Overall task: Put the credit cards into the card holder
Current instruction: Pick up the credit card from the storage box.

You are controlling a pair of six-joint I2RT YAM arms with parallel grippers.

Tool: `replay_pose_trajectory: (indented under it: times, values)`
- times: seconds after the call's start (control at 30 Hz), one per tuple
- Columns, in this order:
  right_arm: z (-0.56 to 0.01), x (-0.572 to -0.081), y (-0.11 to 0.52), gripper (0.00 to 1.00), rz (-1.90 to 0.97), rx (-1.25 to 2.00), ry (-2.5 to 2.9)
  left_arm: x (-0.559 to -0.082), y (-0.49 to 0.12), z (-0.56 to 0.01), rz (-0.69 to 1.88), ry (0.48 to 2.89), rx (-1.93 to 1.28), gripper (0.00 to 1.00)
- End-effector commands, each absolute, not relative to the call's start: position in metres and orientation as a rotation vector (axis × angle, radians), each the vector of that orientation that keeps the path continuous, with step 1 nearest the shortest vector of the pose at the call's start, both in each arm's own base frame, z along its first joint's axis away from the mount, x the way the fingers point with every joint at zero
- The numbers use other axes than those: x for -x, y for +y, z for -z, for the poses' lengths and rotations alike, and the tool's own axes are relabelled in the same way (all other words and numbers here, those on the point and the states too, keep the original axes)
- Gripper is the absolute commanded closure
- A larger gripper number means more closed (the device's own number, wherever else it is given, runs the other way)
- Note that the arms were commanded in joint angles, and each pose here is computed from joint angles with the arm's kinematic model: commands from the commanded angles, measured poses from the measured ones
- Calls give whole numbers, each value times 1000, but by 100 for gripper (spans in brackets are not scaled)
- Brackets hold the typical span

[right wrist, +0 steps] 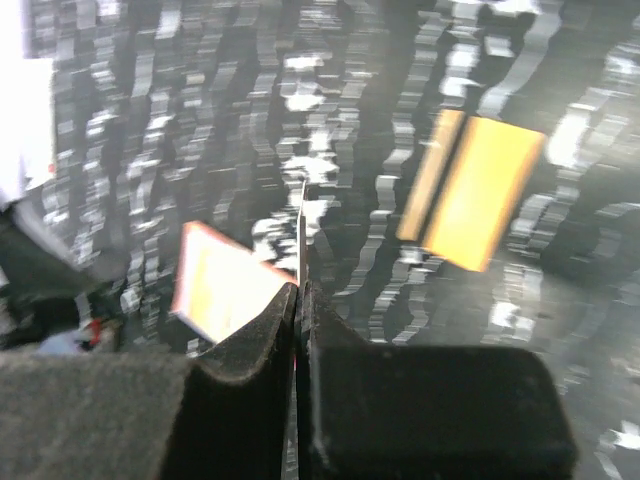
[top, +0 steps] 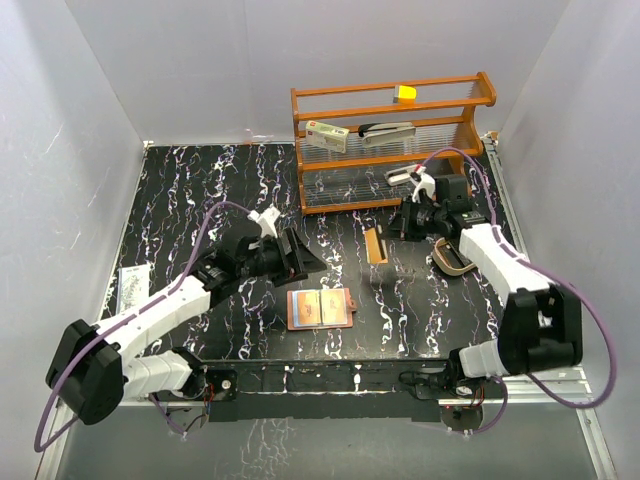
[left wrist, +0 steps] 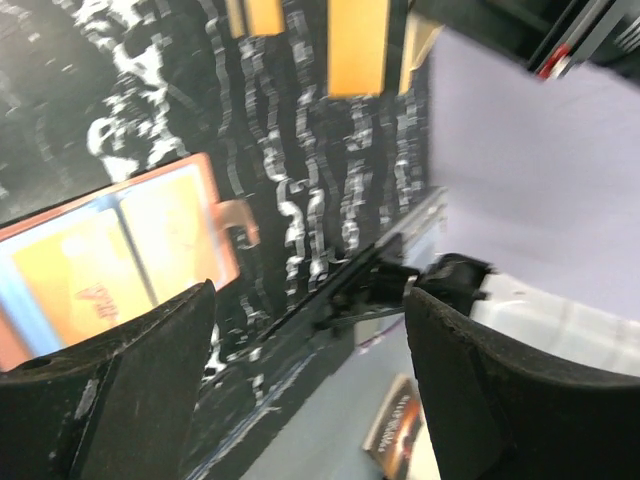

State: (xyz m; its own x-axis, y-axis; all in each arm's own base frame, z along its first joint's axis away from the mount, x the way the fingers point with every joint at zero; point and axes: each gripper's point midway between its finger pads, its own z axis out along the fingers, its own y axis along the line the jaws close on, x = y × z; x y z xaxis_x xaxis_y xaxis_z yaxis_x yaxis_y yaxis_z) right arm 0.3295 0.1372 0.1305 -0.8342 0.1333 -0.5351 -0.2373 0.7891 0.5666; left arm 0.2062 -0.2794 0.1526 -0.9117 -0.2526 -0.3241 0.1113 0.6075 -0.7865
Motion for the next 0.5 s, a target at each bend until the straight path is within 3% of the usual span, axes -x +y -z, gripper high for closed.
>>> replay_pose_trajectory:
  times: [0.0, 0.2, 0.33, 0.47]
  values:
    - [-229, -303, 198, 100, -1192, 243, 2139, -213, -294, -218, 1552, 2186, 106, 25]
    - [-302, -256, 234, 100, -1458, 353, 1891, -214, -298, -250, 1629, 2093, 57, 25]
    - [-318, -233, 246, 100, -1589, 385, 1823, -212, -300, -266, 1674, 2030, 12, 27]
    - [-318, -226, 257, 100, -1593, 415, 1831, -206, -305, -284, 1764, 1957, -46, 35]
